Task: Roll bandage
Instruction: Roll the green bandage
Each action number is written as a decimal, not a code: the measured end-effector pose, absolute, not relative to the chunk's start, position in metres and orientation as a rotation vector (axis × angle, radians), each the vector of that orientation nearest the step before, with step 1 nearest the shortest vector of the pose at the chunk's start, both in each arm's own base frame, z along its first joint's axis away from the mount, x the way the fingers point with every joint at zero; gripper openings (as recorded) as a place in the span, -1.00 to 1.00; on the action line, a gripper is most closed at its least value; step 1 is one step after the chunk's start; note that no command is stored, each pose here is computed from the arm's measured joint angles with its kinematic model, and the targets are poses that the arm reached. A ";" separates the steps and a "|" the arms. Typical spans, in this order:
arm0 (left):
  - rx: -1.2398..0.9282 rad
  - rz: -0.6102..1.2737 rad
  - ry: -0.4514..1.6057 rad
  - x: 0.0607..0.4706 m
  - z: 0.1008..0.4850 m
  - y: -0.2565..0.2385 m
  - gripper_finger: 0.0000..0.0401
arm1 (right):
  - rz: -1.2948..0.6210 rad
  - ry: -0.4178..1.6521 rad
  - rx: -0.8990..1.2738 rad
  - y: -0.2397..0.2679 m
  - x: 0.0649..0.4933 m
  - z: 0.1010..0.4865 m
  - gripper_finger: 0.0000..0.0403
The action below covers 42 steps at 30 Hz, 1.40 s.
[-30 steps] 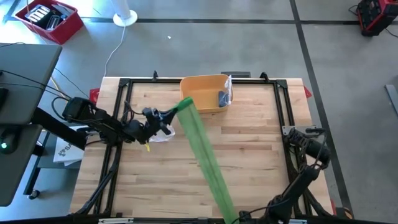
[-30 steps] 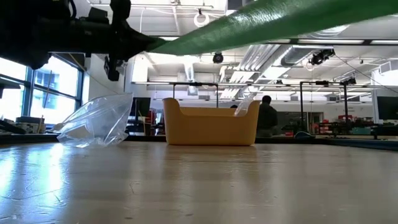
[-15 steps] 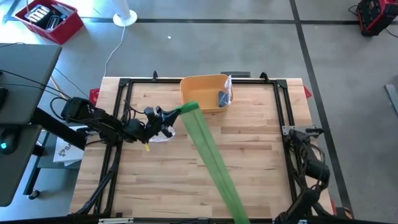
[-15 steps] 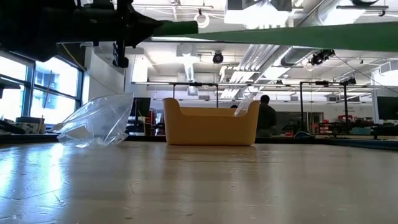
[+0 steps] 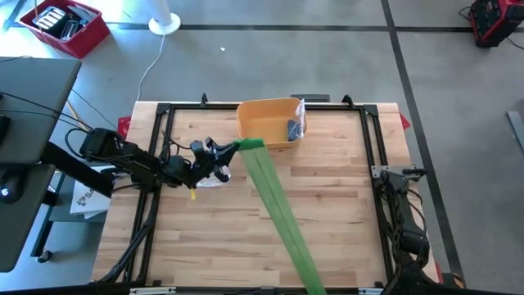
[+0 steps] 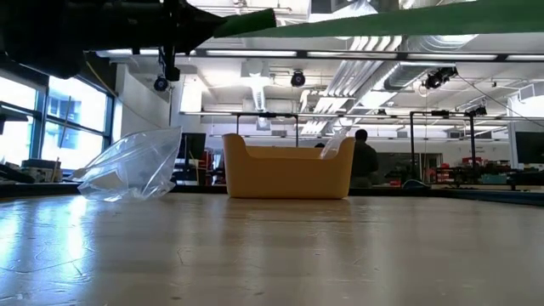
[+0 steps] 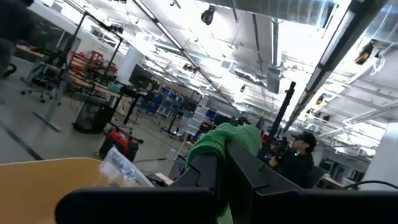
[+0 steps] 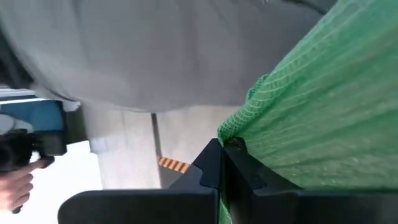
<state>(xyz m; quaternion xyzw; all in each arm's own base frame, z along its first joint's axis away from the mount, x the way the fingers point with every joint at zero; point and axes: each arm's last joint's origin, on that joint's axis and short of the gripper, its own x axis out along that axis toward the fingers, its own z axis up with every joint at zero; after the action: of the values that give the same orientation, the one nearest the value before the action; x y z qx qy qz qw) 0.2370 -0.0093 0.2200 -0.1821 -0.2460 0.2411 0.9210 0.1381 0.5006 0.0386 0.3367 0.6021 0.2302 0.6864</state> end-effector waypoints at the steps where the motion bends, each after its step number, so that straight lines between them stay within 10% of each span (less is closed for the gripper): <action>1: -0.370 0.494 -0.506 0.238 0.221 -0.009 -0.98 | 0.510 1.357 0.759 0.503 0.136 0.036 -1.00; 19: -0.353 0.394 -0.573 0.249 0.241 -0.014 -0.98 | 0.415 1.384 0.718 0.502 0.130 0.027 -1.00; 42: 0.059 0.365 -0.269 0.255 0.206 -0.072 -0.98 | -0.016 0.932 -0.088 0.334 0.266 0.237 -1.00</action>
<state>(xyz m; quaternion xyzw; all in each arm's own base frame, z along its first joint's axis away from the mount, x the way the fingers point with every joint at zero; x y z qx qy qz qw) 0.2551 -0.0723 0.2063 0.0292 -0.1332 0.1810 0.9740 0.2664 0.3343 0.2372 -0.0422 0.4493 -0.0078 0.8924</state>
